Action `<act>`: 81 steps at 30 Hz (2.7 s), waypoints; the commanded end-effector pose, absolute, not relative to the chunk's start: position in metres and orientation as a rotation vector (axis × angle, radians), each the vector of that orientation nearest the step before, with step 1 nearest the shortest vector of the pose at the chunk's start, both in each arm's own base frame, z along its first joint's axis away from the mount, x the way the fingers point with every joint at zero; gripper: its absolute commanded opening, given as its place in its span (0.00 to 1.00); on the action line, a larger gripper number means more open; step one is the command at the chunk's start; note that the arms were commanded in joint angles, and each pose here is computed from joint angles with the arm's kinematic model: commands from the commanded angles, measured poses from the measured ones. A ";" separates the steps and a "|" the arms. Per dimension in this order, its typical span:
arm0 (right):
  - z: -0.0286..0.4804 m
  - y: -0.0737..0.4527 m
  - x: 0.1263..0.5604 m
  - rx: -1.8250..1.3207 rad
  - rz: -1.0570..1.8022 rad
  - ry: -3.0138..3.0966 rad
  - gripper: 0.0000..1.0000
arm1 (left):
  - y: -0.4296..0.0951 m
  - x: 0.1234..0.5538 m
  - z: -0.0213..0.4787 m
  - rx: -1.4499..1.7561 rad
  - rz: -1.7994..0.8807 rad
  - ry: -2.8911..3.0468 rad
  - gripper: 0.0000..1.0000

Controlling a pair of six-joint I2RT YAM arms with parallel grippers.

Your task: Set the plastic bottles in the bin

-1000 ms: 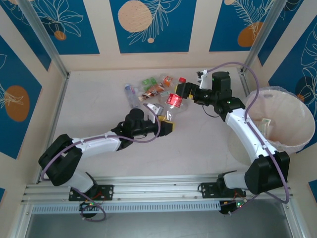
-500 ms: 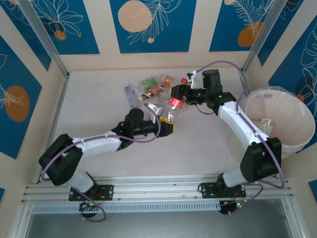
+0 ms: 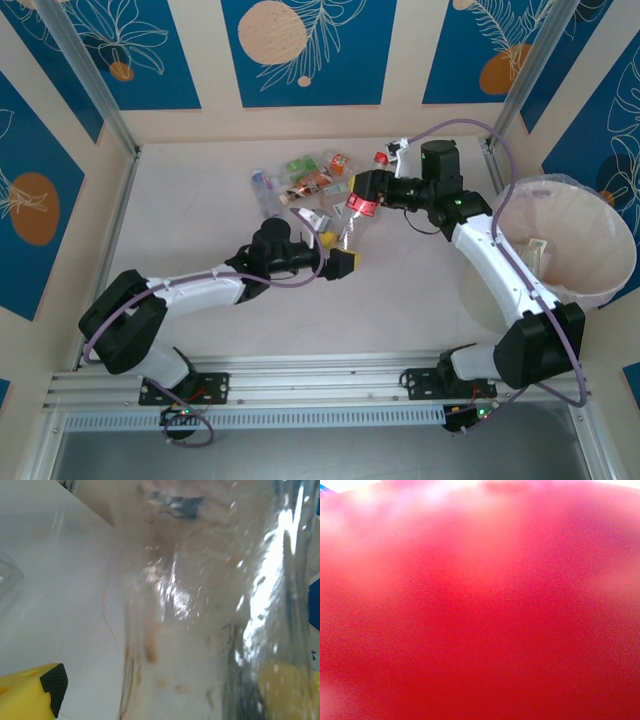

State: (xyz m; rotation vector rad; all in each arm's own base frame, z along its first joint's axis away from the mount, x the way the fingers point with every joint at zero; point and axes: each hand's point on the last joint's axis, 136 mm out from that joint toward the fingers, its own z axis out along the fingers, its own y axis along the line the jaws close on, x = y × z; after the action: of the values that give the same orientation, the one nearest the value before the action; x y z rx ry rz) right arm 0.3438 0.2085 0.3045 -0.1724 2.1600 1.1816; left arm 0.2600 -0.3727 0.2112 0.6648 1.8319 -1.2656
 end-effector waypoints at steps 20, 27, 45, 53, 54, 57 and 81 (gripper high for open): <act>0.418 0.089 0.300 -0.148 0.398 1.860 0.34 | -0.236 0.320 0.200 -0.039 -0.644 1.820 1.00; 0.476 0.026 0.270 -0.007 0.105 1.668 0.34 | -0.243 0.327 0.187 -0.071 -0.671 1.861 1.00; 0.503 -0.153 0.213 0.610 -0.629 1.433 0.36 | -0.263 0.340 0.186 -0.050 -0.732 1.903 1.00; 0.447 -0.182 0.226 0.661 -0.800 1.654 0.43 | -0.281 0.346 0.181 -0.022 -0.790 1.942 1.00; 0.440 -0.184 0.231 0.652 -0.806 1.677 0.43 | -0.284 0.346 0.180 -0.019 -0.801 1.948 1.00; 0.427 -0.192 0.245 0.587 -0.863 1.705 0.42 | -0.288 0.347 0.180 -0.027 -0.828 1.955 1.00; 0.370 -0.204 0.267 0.572 -0.763 1.816 1.00 | -0.289 0.348 0.169 -0.053 -0.844 1.981 1.00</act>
State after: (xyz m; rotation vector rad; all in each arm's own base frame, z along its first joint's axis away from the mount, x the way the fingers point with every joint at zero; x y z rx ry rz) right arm 0.2699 -0.2156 0.3410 0.5558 1.8979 -0.8444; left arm 0.3429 -0.2883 0.1643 -0.0350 1.9926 -0.8197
